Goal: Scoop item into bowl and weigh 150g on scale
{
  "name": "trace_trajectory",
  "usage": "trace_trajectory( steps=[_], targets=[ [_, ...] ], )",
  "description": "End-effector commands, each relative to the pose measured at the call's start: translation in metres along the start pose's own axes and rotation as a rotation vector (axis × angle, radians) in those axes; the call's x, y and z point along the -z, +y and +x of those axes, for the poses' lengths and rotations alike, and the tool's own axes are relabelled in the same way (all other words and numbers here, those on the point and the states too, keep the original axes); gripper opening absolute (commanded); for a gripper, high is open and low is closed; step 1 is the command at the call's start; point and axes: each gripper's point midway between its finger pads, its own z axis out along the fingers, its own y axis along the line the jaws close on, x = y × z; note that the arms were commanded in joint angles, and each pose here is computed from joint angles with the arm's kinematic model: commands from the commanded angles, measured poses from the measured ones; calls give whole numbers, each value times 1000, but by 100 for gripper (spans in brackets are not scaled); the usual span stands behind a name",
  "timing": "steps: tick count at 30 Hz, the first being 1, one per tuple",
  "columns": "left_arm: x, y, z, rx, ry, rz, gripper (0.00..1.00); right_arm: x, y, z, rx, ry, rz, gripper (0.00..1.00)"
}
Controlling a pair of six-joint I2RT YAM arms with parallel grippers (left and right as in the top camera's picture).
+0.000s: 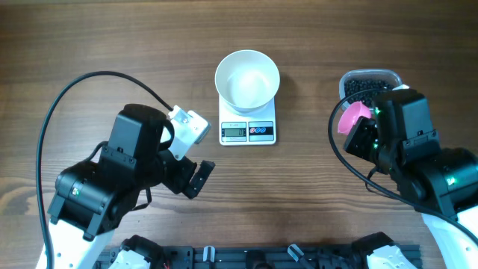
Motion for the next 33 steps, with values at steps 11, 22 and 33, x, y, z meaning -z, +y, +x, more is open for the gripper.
trace_trajectory(
  steps=[11,22,33],
  targets=[
    [3,2,-2,31,-6,-9,100,8,0,-4,9,-17,-13,4],
    [7,4,2,23,-4,-24,100,8,-1,-2,11,-11,-8,4],
    [15,1,4,-30,-26,-25,100,8,-1,-2,11,-10,-8,4]
  ],
)
